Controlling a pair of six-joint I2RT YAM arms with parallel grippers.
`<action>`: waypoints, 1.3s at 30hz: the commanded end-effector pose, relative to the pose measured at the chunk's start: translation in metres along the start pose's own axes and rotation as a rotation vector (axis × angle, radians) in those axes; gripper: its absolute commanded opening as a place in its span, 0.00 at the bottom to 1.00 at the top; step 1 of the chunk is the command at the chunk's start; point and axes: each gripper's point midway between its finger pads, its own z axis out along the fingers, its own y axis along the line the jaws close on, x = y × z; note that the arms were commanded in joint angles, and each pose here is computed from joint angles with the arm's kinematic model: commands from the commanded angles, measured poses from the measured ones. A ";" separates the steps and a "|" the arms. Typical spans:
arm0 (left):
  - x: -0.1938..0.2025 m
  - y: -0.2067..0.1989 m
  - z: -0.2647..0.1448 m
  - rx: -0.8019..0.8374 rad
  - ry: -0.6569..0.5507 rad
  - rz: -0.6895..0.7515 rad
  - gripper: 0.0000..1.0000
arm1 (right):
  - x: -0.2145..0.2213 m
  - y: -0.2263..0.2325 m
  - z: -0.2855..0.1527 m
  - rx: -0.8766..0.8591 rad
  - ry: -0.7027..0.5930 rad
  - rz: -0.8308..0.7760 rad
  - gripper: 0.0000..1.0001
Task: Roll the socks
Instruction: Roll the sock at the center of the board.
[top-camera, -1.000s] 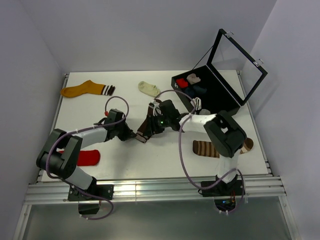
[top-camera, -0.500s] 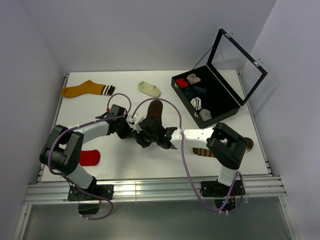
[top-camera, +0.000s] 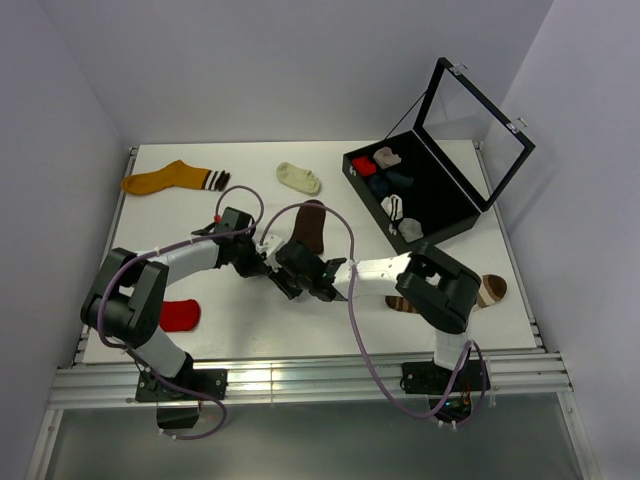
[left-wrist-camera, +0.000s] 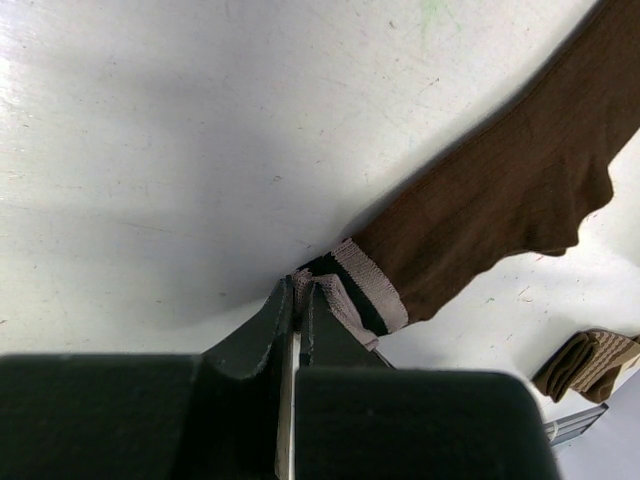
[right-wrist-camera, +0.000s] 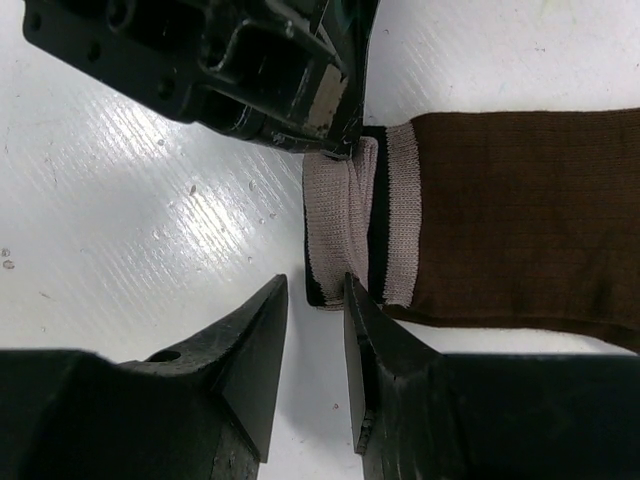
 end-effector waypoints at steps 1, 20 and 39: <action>0.012 0.024 0.004 -0.094 0.043 0.017 0.01 | 0.000 0.001 0.009 0.009 -0.005 -0.022 0.36; -0.012 0.018 -0.032 -0.013 -0.105 -0.079 0.39 | 0.014 0.016 -0.002 -0.250 0.107 0.236 0.00; 0.008 0.002 -0.042 0.201 -0.122 -0.137 0.65 | 0.000 0.000 -0.012 -0.617 0.238 0.882 0.00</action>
